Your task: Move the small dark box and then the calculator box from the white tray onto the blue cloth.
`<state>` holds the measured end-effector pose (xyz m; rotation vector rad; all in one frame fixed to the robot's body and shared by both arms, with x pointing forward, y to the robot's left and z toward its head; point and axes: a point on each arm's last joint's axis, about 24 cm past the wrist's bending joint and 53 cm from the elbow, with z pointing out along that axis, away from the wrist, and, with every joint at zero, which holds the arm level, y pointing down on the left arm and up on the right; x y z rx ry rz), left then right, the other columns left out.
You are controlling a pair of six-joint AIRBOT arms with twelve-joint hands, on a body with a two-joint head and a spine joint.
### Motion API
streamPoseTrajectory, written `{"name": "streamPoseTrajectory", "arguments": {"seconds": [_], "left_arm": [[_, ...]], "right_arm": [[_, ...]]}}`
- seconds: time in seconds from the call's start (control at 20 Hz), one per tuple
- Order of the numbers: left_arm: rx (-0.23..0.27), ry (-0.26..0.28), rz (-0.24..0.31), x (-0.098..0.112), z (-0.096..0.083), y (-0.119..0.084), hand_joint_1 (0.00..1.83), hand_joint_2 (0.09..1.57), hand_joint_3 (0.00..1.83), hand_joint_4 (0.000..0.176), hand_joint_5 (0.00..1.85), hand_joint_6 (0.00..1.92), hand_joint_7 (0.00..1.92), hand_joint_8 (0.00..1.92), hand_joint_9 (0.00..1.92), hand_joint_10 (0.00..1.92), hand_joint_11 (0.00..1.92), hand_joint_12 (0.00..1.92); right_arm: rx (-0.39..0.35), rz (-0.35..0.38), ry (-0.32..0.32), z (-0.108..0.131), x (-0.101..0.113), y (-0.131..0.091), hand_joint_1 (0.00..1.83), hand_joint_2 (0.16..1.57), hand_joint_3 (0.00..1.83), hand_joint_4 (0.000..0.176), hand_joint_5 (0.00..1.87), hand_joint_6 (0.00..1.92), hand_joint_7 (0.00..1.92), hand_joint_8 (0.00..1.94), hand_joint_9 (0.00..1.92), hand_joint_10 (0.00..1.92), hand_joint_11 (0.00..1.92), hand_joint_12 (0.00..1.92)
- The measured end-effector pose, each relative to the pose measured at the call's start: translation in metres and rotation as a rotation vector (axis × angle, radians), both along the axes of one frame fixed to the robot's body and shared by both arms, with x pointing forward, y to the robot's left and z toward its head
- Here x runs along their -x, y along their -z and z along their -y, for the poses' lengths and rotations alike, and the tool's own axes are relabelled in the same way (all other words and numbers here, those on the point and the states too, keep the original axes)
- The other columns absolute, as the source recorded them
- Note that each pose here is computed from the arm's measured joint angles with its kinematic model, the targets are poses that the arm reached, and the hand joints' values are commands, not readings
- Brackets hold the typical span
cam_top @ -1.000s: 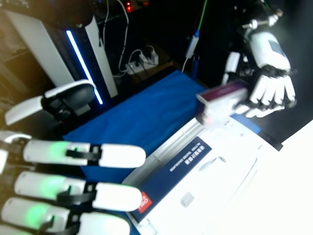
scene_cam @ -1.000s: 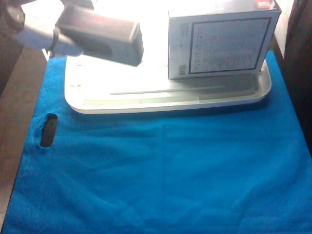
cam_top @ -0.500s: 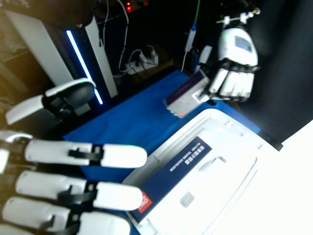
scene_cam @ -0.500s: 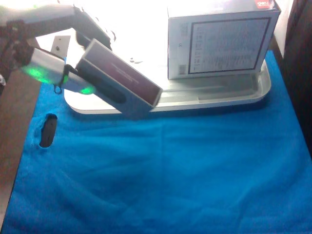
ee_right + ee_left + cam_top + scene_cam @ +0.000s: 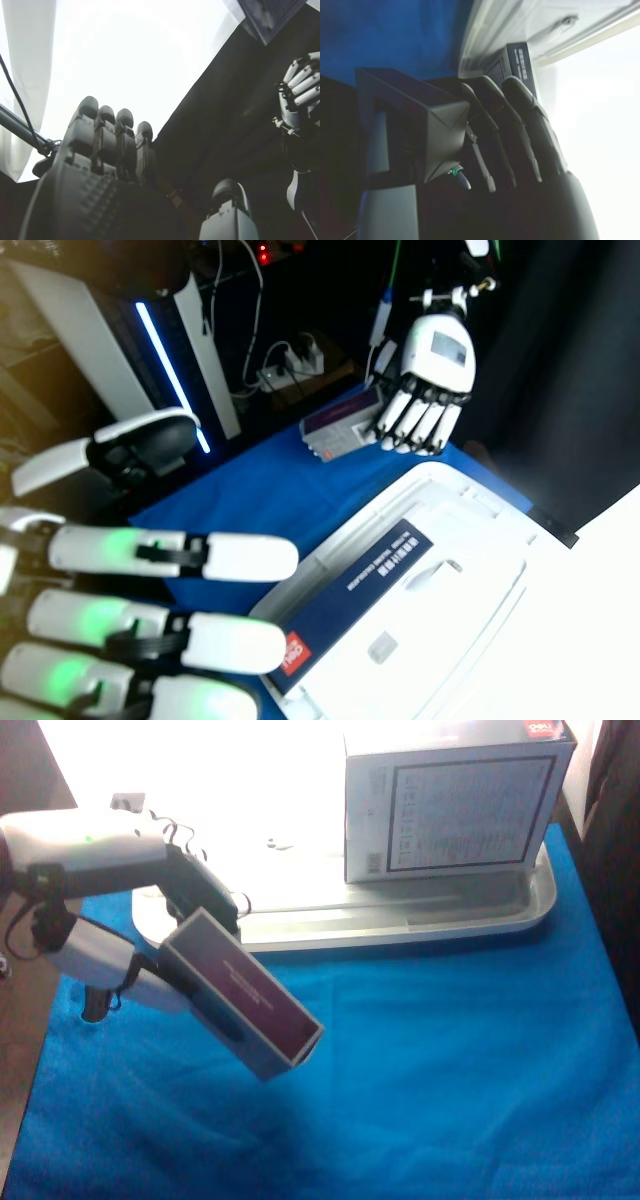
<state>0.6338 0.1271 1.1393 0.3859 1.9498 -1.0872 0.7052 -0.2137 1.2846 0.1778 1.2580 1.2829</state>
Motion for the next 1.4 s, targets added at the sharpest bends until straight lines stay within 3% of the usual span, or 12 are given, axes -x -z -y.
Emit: {"name": "streamPoseTrajectory", "arguments": {"seconds": [0.1, 0.15, 0.25, 0.3, 0.4, 0.55, 0.9, 0.95, 1.0, 1.2, 1.3, 1.4], "left_arm": [[-0.006, 0.009, -0.026, 0.007, 0.001, 0.010, 1.07, 1.05, 0.00, 0.133, 1.11, 0.76, 1.07, 0.15, 0.80, 0.55, 0.42, 1.23], [-0.018, 0.021, -0.038, 0.012, 0.001, 0.017, 1.03, 1.09, 0.00, 0.174, 1.02, 0.91, 1.07, 0.13, 0.73, 0.53, 0.33, 1.30], [-0.034, 0.025, -0.057, 0.015, 0.002, 0.027, 1.03, 1.09, 0.00, 0.176, 1.01, 0.92, 1.09, 0.16, 0.70, 0.66, 0.30, 1.38], [-0.033, 0.030, -0.067, 0.017, 0.004, 0.032, 1.02, 1.09, 0.00, 0.176, 1.01, 0.93, 1.02, 0.38, 0.61, 0.92, 0.25, 1.49], [-0.028, 0.038, -0.074, 0.019, 0.008, 0.033, 1.03, 1.09, 0.00, 0.176, 1.01, 0.92, 0.91, 0.72, 0.56, 1.05, 0.26, 1.55], [-0.027, 0.040, -0.074, 0.020, 0.009, 0.033, 1.02, 1.09, 0.00, 0.176, 1.01, 0.93, 0.87, 0.88, 0.53, 1.05, 0.16, 1.56], [-0.028, 0.042, -0.084, 0.020, 0.011, 0.038, 1.01, 1.10, 0.00, 0.176, 0.98, 0.97, 0.80, 0.58, 0.48, 0.80, 0.16, 1.40], [-0.029, 0.041, -0.084, 0.020, 0.011, 0.038, 0.93, 1.02, 0.00, 0.046, 0.87, 0.52, 0.80, 0.49, 0.48, 0.73, 0.11, 1.41], [-0.029, 0.041, -0.084, 0.020, 0.011, 0.038, 0.91, 1.01, 0.00, 0.000, 0.88, 0.27, 0.81, 0.40, 0.48, 0.67, 0.06, 1.43], [-0.040, 0.036, -0.081, 0.018, 0.009, 0.039, 0.90, 0.99, 0.00, 0.000, 0.89, 0.02, 0.84, 0.16, 0.50, 0.52, 0.07, 1.38], [-0.046, 0.029, -0.079, 0.016, 0.007, 0.040, 0.85, 0.94, 0.00, 0.071, 0.66, 0.00, 0.65, 0.00, 0.50, 0.15, 0.04, 1.02], [-0.047, 0.027, -0.081, 0.015, 0.007, 0.041, 0.83, 0.92, 0.00, 0.086, 0.59, 0.00, 0.57, 0.00, 0.47, 0.05, 0.03, 0.90]], "right_arm": [[0.000, -0.001, -0.003, -0.002, 0.000, 0.001, 0.07, 0.87, 0.00, 0.079, 0.21, 0.00, 0.22, 0.00, 0.08, 0.00, 0.00, 0.11], [-0.002, -0.001, -0.003, -0.001, 0.000, 0.001, 0.06, 0.88, 0.00, 0.081, 0.21, 0.00, 0.21, 0.00, 0.07, 0.00, 0.00, 0.11], [-0.002, -0.001, -0.003, -0.001, 0.000, 0.000, 0.06, 0.88, 0.00, 0.079, 0.21, 0.00, 0.22, 0.00, 0.07, 0.00, 0.00, 0.11], [-0.002, -0.002, -0.003, -0.001, 0.000, 0.001, 0.06, 0.86, 0.00, 0.078, 0.19, 0.00, 0.21, 0.00, 0.06, 0.00, 0.00, 0.11], [-0.002, -0.002, -0.003, -0.001, 0.000, 0.001, 0.08, 0.86, 0.00, 0.085, 0.20, 0.00, 0.23, 0.01, 0.07, 0.00, 0.01, 0.11], [-0.003, -0.002, -0.002, -0.001, 0.000, 0.000, 0.08, 0.87, 0.00, 0.085, 0.20, 0.00, 0.23, 0.00, 0.08, 0.00, 0.01, 0.11], [-0.002, -0.001, -0.003, -0.001, 0.000, 0.001, 0.11, 0.83, 0.00, 0.080, 0.27, 0.01, 0.22, 0.00, 0.12, 0.01, 0.07, 0.14], [-0.002, -0.001, -0.003, -0.001, 0.000, 0.001, 0.11, 0.84, 0.00, 0.077, 0.27, 0.01, 0.22, 0.00, 0.11, 0.01, 0.06, 0.13], [-0.001, -0.002, -0.003, -0.002, 0.000, 0.001, 0.10, 0.83, 0.00, 0.079, 0.26, 0.00, 0.22, 0.00, 0.10, 0.00, 0.05, 0.13], [-0.004, -0.005, -0.009, -0.005, 0.000, 0.002, 0.11, 0.84, 0.00, 0.081, 0.26, 0.00, 0.23, 0.00, 0.10, 0.00, 0.05, 0.13], [-0.005, -0.005, -0.009, -0.005, 0.000, 0.002, 0.12, 0.83, 0.00, 0.083, 0.25, 0.00, 0.23, 0.00, 0.10, 0.00, 0.04, 0.13], [-0.004, -0.004, -0.009, -0.005, 0.000, 0.002, 0.13, 0.83, 0.00, 0.084, 0.25, 0.00, 0.23, 0.00, 0.10, 0.00, 0.04, 0.12]]}}
